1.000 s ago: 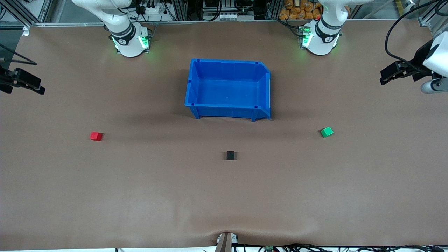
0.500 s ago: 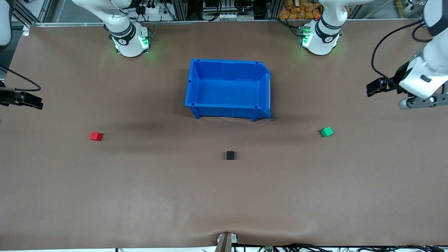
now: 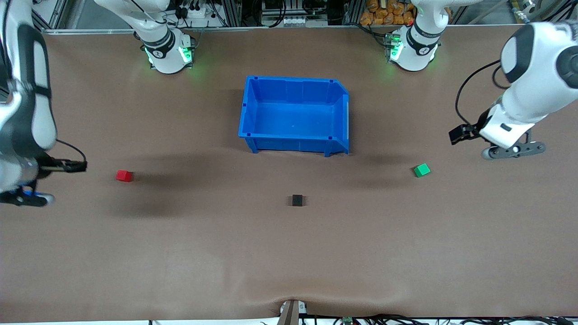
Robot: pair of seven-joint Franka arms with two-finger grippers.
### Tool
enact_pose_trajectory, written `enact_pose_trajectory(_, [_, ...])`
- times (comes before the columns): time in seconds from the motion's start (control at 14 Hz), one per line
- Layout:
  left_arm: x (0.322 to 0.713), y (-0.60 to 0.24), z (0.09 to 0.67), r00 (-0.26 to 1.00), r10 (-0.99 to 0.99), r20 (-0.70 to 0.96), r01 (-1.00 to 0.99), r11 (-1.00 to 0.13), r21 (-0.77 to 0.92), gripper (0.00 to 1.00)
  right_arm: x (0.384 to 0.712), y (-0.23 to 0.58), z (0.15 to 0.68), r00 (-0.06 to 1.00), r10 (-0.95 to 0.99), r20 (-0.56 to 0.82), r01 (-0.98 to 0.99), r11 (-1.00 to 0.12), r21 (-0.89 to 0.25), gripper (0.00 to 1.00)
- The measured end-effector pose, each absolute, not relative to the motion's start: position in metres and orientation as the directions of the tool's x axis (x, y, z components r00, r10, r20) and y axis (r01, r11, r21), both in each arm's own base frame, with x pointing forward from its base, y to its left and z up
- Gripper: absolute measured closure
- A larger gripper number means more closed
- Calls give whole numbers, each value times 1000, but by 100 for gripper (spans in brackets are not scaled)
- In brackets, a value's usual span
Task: Attach green and red cubes to black cube
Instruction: 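Lower and close the right gripper on the red cube while the left gripper grasps green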
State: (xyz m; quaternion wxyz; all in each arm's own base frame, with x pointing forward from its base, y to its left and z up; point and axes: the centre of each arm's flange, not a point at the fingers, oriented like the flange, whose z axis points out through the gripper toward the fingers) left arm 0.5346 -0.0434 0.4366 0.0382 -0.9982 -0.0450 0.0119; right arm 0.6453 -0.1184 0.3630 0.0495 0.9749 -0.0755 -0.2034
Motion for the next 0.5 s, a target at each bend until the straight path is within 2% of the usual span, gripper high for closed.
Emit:
enact_pose_trajectory(0.21, [529,-36,395,984,179,-16,178,-981,-72,0,650,-135,300,900,-204,-385,-211,-977,24,0])
enact_pose_trajectory(0.36, [534,-35,373,980,199,-12,198,-978,-63,1,647,-131,269,909,-208,-362,-221,-975,7,0])
enact_pose_trajectory(0.5, [544,-37,345,975,220,5,220,-974,-46,9,638,-126,243,911,-205,-359,-218,-976,7,0])
